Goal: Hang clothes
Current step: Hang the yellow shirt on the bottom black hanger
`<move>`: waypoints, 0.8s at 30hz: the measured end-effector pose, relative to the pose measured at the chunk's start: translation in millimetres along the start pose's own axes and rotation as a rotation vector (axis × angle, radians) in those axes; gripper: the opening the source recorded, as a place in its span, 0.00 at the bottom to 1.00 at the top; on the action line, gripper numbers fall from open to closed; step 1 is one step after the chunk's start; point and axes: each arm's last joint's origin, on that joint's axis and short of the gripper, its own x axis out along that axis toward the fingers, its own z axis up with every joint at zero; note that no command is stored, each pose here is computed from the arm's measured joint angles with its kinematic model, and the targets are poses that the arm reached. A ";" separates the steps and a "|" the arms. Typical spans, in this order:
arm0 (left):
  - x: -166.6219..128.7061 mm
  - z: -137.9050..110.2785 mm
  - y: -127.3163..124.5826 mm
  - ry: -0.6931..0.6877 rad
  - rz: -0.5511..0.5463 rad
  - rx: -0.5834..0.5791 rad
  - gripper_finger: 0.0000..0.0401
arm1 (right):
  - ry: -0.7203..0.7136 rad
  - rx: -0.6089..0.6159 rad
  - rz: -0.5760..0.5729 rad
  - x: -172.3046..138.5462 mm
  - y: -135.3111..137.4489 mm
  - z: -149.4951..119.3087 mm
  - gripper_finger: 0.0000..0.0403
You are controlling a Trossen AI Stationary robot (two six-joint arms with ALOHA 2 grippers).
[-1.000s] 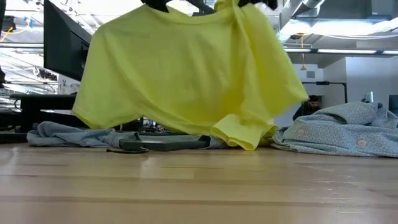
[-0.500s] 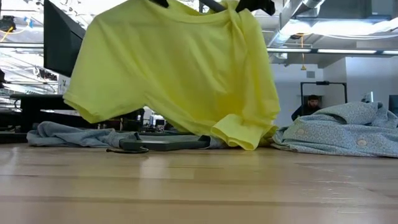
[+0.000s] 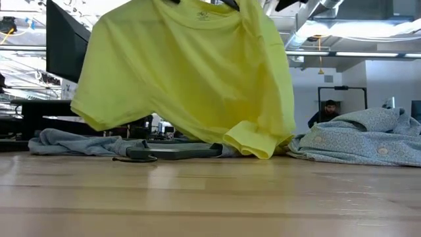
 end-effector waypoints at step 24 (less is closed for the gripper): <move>-37.1 -5.0 -15.5 -0.069 -0.041 0.001 0.03 | 0.058 -0.079 -0.025 28.0 -15.3 -8.0 0.19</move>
